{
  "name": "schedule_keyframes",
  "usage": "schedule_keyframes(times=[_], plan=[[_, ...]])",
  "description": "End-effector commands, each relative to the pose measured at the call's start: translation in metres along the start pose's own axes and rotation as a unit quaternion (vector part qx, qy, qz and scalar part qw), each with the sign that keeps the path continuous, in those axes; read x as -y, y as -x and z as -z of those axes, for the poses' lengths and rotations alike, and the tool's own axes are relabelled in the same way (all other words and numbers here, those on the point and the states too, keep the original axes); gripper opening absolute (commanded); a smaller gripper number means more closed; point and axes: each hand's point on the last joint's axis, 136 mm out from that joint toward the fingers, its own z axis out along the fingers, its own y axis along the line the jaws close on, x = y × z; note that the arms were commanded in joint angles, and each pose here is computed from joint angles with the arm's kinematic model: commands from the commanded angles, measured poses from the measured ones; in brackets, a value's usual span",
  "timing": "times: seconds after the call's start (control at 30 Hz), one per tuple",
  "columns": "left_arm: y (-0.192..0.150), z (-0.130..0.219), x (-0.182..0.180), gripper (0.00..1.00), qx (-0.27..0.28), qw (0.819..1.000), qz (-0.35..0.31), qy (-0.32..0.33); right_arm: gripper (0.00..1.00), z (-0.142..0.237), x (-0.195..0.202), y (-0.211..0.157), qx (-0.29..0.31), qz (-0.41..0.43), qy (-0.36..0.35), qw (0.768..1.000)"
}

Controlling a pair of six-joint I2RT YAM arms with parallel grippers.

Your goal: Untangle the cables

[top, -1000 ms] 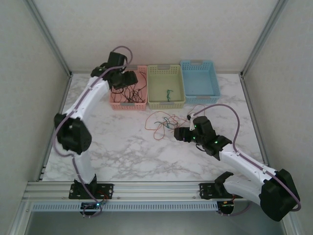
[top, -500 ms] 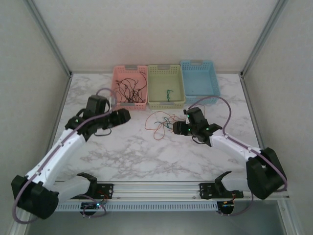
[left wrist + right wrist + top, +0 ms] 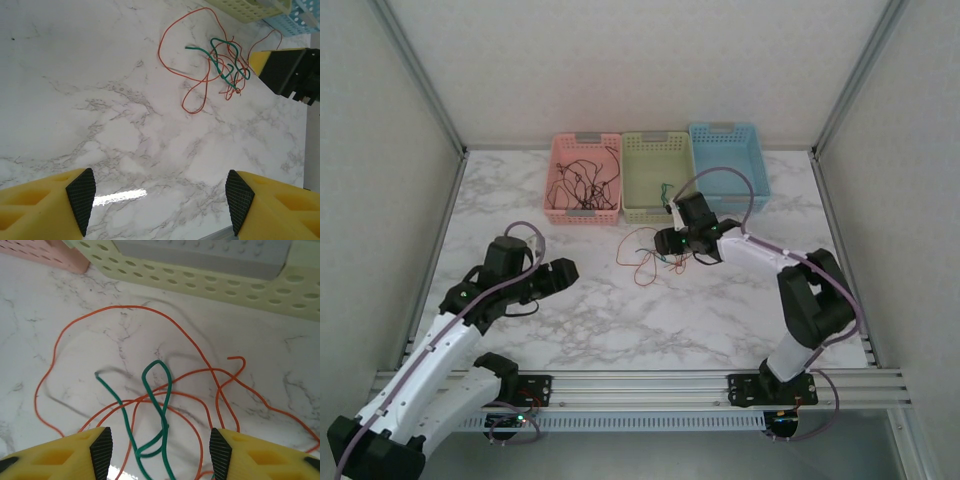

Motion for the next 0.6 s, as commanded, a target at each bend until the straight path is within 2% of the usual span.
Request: schedule_keyframes(times=[0.0, 0.13, 0.27, 0.4, 0.57], plan=[[-0.001, -0.001, 0.003, 0.72, -0.005, 1.000, 0.002, -0.002, 0.57, -0.009, 0.000, 0.006, -0.005, 0.010, 0.001, 1.000], [0.003, 0.004, 0.003, 0.72, 0.009, 1.000, -0.001, -0.002, 0.56, -0.025, -0.002, 0.003, -0.025, 0.012, 0.010, 1.000], [0.003, 0.003, 0.002, 0.71, 0.009, 1.000, -0.002, 0.002, 0.51, -0.036, -0.005, -0.004, -0.041, 0.011, 0.020, 0.999], [0.002, 0.000, 0.000, 0.71, 0.007, 1.000, -0.001, 0.002, 0.31, -0.035, -0.006, -0.007, -0.041, 0.011, 0.025, 0.999], [0.001, -0.003, 0.002, 0.72, 0.001, 1.000, 0.000, -0.003, 0.07, -0.016, -0.014, -0.011, -0.030, 0.016, 0.045, 0.998]])
